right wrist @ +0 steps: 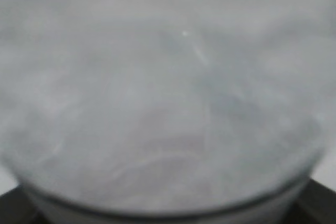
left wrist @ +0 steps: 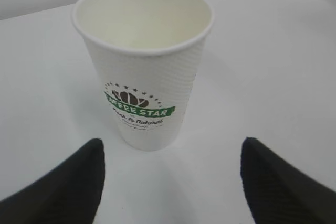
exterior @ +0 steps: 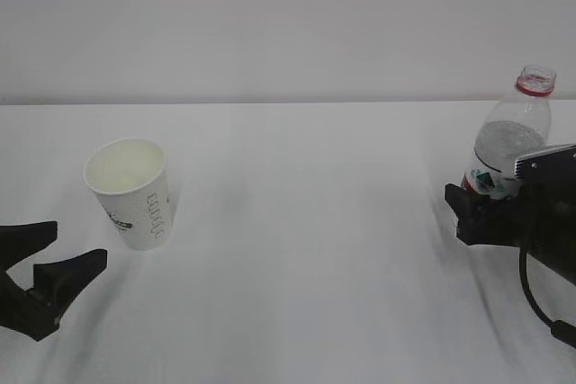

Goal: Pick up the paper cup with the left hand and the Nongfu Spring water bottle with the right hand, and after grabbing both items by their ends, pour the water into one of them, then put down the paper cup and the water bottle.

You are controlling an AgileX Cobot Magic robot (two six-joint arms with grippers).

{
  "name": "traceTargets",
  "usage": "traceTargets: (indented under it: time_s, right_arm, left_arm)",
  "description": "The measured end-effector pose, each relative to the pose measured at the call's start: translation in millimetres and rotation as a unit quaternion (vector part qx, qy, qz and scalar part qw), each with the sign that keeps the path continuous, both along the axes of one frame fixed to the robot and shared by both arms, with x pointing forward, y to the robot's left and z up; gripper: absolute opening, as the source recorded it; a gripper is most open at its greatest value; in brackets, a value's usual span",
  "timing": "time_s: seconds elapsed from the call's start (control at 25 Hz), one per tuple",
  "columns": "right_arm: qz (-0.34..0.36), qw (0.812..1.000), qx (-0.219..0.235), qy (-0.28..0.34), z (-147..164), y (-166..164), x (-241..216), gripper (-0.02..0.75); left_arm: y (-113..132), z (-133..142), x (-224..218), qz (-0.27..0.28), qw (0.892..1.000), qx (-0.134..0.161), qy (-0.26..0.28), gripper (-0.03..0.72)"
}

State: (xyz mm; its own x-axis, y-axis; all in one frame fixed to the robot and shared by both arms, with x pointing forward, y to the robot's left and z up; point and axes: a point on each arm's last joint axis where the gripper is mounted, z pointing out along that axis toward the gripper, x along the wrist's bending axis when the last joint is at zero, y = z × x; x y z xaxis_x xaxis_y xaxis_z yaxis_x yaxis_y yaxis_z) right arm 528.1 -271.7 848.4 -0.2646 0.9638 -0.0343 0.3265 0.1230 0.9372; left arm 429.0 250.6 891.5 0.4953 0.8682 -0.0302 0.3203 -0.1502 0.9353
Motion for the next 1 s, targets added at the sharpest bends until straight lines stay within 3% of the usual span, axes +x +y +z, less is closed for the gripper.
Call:
traceTargets:
  time_s: [0.24, 0.64, 1.0]
  right_arm:
    - [0.005, 1.0, 0.0, -0.002, 0, 1, 0, 0.469]
    - [0.017, 1.0, -0.009, 0.002, 7, 2, 0, 0.459]
    - [0.027, 0.997, -0.014, -0.068, 50, 4, 2, 0.454]
  left_arm:
    - [0, 0, 0, 0.0, 1.0, 0.0, 0.0, 0.587]
    - [0, 0, 0, 0.0, 1.0, 0.0, 0.0, 0.587]
    - [0, 0, 0, 0.0, 1.0, 0.0, 0.0, 0.587]
